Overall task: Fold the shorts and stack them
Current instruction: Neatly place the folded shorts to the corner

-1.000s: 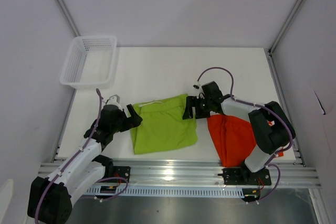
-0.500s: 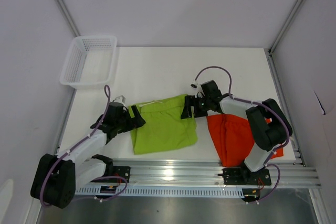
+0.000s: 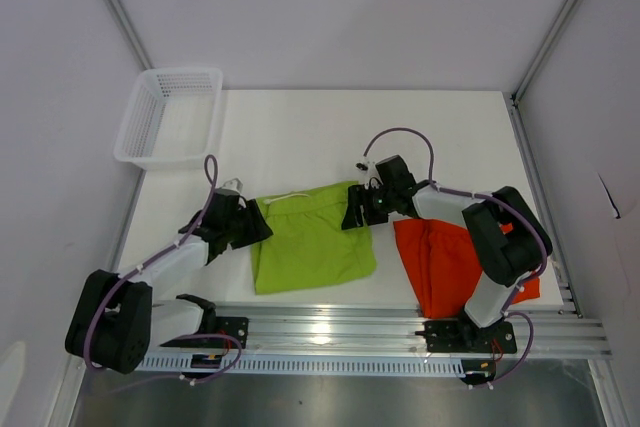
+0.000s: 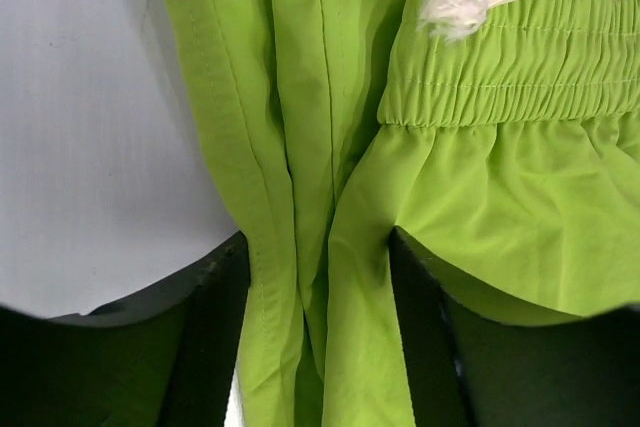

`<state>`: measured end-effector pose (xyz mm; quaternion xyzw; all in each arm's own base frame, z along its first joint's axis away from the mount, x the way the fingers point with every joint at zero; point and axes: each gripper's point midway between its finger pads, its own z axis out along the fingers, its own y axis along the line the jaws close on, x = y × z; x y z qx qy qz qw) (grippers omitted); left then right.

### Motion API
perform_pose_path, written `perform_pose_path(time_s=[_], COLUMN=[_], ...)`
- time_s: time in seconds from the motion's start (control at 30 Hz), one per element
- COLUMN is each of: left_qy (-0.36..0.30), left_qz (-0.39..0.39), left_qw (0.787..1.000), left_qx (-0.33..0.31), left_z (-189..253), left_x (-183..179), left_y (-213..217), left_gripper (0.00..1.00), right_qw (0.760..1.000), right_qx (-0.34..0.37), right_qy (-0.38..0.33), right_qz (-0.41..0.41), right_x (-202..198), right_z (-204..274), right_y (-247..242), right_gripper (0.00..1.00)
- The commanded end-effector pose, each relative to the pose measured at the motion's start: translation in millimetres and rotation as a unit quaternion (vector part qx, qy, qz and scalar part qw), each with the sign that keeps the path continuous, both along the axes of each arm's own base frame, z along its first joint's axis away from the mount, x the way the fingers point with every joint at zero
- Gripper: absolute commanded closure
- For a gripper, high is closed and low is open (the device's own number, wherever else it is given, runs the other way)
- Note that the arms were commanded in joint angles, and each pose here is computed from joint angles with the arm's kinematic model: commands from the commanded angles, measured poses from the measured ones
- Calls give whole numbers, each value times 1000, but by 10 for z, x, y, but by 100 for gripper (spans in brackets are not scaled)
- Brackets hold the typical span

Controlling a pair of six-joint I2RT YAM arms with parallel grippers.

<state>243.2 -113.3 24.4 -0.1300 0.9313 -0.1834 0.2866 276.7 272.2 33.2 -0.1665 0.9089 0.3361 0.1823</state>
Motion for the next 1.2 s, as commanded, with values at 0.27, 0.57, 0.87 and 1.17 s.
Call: perform_pose_path(time_s=[0.27,0.57,0.87,1.17], left_qy=[31,43,44,37], left_qz=[-28,-26,-18,-14], left_qw=[999,999,999,999], left_qx=[-2,9,18,24], left_z=[-93,-139,-133,-120], left_x=[57,139,136,156], left_y=[-85,-82,-41,-16], left_gripper=[63,95,100,100], right_qw=[1000,999,997,992], right_qx=[-25,-31,-62,-98], right_qy=[9,2,10,-1], right_qz=[10,5,-47,-79], right_x=[-87,-75,55,118], right_z=[-180,-160,-223,-248], right_y=[-30,-76,-281,-453], right_gripper=[41,37,34,35])
